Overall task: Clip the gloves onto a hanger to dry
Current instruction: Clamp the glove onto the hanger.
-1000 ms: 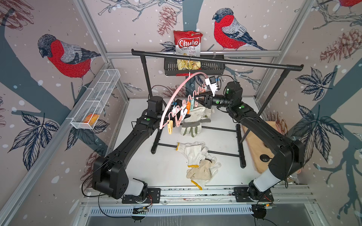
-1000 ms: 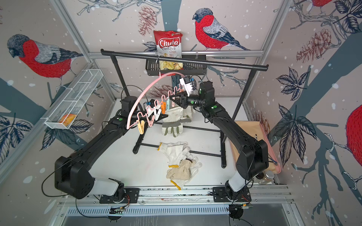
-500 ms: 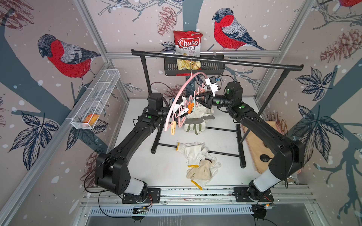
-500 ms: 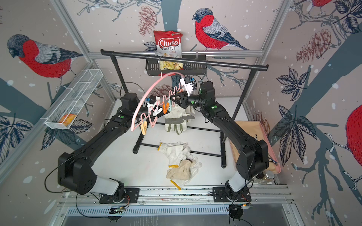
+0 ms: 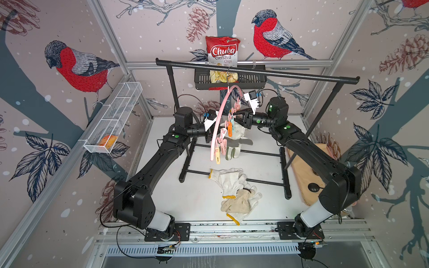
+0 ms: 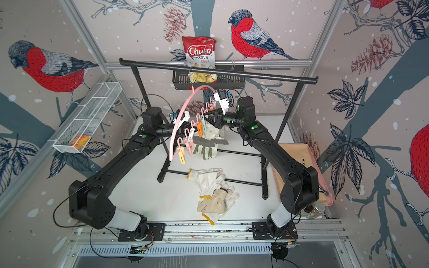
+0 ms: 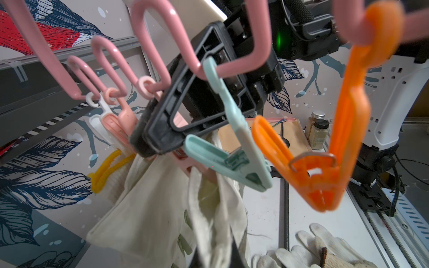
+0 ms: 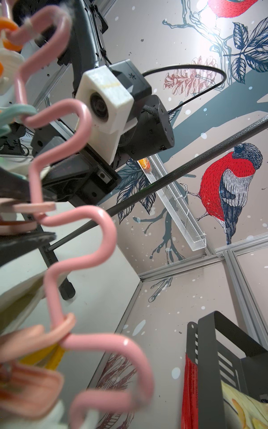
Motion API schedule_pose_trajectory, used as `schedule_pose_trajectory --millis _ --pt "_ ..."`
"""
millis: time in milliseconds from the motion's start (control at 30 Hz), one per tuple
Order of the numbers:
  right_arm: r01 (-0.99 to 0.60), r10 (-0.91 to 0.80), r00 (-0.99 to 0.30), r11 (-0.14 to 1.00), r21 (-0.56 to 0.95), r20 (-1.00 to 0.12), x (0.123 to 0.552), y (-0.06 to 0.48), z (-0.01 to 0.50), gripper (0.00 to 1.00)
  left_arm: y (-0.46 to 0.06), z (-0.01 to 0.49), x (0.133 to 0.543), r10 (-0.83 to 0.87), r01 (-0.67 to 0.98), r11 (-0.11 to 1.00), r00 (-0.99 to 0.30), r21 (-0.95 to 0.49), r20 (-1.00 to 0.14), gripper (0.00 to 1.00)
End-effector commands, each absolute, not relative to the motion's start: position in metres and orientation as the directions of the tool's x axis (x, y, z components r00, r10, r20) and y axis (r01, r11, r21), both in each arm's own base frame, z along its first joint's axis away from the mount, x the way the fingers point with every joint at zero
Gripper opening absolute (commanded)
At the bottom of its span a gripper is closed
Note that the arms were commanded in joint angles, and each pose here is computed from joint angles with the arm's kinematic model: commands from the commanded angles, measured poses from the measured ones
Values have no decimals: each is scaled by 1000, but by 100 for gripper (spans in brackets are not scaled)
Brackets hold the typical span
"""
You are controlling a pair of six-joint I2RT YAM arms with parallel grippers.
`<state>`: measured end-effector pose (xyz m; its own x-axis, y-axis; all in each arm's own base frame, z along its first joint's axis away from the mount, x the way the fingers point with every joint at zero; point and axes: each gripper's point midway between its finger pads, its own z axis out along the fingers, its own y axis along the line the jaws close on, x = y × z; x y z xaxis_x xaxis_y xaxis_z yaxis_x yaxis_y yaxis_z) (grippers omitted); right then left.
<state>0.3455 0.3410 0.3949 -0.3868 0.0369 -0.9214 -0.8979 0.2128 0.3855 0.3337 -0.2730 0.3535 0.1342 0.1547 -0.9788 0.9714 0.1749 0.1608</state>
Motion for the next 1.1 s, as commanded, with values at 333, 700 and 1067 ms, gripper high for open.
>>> schedule_pose_trajectory --millis 333,700,1067 --pt "-916 67 -333 214 339 -941 343 335 410 47 -272 367 337 131 958 200 180 204 -975 0" --pt "-903 82 -315 279 325 -946 344 317 414 65 -255 369 355 135 897 391 166 207 -977 26" --pt "-871 114 -302 371 323 -946 337 288 418 71 -216 360 359 157 793 574 136 202 -978 34"
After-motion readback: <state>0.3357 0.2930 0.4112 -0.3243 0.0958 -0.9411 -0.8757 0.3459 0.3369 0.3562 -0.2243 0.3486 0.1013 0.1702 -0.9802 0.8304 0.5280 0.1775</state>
